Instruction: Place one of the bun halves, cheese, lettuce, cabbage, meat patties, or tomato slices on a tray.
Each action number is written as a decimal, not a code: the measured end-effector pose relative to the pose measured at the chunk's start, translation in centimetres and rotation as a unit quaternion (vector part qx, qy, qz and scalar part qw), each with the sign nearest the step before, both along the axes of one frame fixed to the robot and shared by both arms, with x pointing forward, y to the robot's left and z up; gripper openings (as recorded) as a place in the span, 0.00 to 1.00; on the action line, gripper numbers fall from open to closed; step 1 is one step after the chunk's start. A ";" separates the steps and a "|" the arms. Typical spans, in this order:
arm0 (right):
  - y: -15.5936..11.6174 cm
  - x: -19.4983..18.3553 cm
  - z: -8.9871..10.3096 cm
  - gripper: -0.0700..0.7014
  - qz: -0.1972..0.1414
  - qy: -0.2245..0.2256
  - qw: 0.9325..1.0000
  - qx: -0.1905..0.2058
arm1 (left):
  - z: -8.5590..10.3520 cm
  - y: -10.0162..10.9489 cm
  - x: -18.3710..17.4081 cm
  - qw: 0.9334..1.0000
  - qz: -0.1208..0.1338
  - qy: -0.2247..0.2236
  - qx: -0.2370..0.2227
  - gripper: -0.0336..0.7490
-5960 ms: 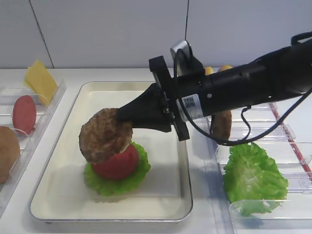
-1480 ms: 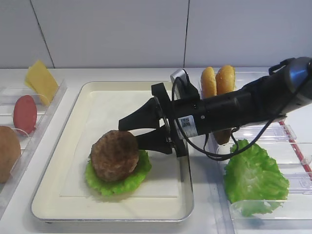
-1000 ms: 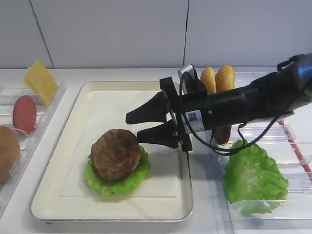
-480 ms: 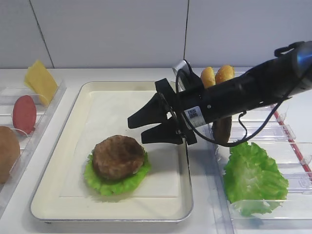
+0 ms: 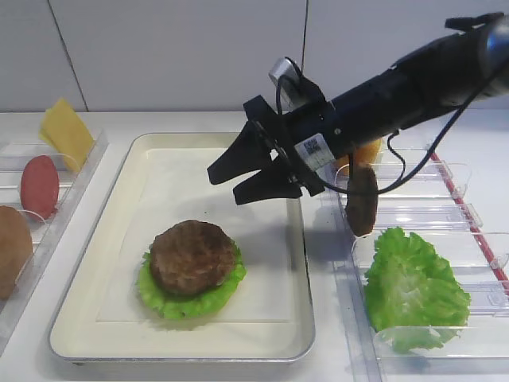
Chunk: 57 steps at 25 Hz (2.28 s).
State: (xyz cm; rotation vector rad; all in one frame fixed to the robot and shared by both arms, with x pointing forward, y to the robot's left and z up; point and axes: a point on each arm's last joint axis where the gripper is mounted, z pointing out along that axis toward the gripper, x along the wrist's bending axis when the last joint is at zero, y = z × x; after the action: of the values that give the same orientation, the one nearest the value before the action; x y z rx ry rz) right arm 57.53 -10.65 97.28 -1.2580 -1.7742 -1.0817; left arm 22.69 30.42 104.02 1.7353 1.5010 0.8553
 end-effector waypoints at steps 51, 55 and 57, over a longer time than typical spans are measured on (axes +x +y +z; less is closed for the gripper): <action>-11.5 -14.4 17.4 0.63 -0.080 -0.229 0.879 -0.410 | 0.0 0.0 0.0 1.000 0.000 0.000 0.000 0.63; -13.1 -17.3 17.0 0.63 -0.120 -0.269 0.859 -0.419 | 0.0 0.0 0.0 1.000 0.000 0.000 0.000 0.63; -14.0 -18.7 16.9 0.63 -0.133 -0.294 0.845 -0.426 | 0.0 0.0 0.0 1.000 0.000 0.000 0.000 0.63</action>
State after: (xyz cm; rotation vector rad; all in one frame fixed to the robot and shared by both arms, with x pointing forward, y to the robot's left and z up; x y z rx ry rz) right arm 38.78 -24.62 114.18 -1.8618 -2.8051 -0.8824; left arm 22.69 30.42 104.02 1.7353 1.5010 0.8553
